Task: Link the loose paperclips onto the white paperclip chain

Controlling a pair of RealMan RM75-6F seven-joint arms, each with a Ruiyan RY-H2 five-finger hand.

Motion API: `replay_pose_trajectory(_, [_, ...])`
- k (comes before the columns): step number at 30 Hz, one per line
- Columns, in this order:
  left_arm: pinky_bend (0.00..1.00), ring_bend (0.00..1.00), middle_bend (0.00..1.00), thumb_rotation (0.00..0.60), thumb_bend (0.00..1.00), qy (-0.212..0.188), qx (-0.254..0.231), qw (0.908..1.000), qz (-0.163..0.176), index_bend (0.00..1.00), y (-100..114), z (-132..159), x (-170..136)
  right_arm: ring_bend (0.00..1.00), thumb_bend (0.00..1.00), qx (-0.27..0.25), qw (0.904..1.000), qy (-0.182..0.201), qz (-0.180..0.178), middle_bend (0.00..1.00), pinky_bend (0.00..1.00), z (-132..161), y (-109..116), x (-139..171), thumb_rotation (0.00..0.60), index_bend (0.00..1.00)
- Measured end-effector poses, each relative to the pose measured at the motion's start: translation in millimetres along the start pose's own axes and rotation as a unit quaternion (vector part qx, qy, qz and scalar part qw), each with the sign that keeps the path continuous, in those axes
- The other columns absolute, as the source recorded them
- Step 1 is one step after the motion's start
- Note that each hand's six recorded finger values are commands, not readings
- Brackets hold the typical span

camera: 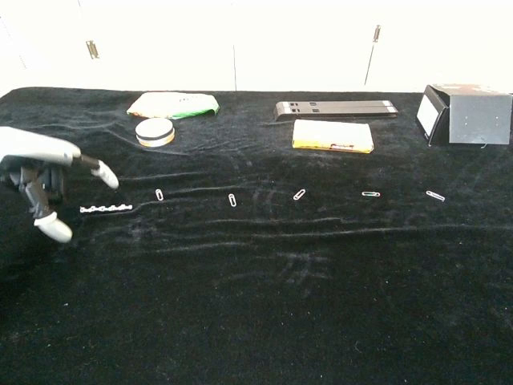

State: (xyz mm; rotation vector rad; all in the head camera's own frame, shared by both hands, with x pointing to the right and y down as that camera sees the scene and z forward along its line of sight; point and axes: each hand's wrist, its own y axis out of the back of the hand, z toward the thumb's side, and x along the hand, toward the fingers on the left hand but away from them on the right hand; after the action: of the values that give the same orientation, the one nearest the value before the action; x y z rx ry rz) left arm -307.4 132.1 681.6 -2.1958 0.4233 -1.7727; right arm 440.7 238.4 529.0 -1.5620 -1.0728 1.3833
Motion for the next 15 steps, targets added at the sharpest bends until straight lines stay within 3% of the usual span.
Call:
replay_pose_trajectory(3, [1.0, 1.0, 1.0, 0.6, 0.18, -0.004, -0.025, 0.9982, 0.055, 0.3, 10.6, -2.7, -3.7, 0.0, 0.0, 0.0, 1.0, 0.0, 0.0, 0.0, 0.0, -0.1, 0.1, 0.0, 0.592, 0.0])
replay_pose_trajectory(5, [1.0, 1.0, 1.0, 0.6, 0.19, -0.01, -0.044, 0.9963, 0.073, 0.35, 9.9, -3.5, -3.9, 0.0, 0.0, 0.0, 1.0, -0.001, 0.0, 0.0, 0.0, -0.1, -0.2, -0.3, 0.592, 0.0])
replay_pose_trajectory(9, [1.0, 1.0, 1.0, 0.6, 0.24, -0.024, -0.065, 0.9948, 0.074, 0.4, -1.1, 5.6, 7.3, 0.0, 0.0, 0.003, 1.0, 0.001, 0.005, 0.0, 0.0, 1.3, -2.4, -1.3, 0.592, 0.0])
replay_pose_trajectory(15, [1.0, 1.0, 1.0, 0.6, 0.29, -0.02, -0.06, 0.9944, 0.084, 0.47, -12.2, 24.3, 23.6, 0.0, 0.0, 0.0, 1.0, 0.002, 0.006, 0.0, 0.0, 1.1, -2.1, -1.1, 0.592, 0.0])
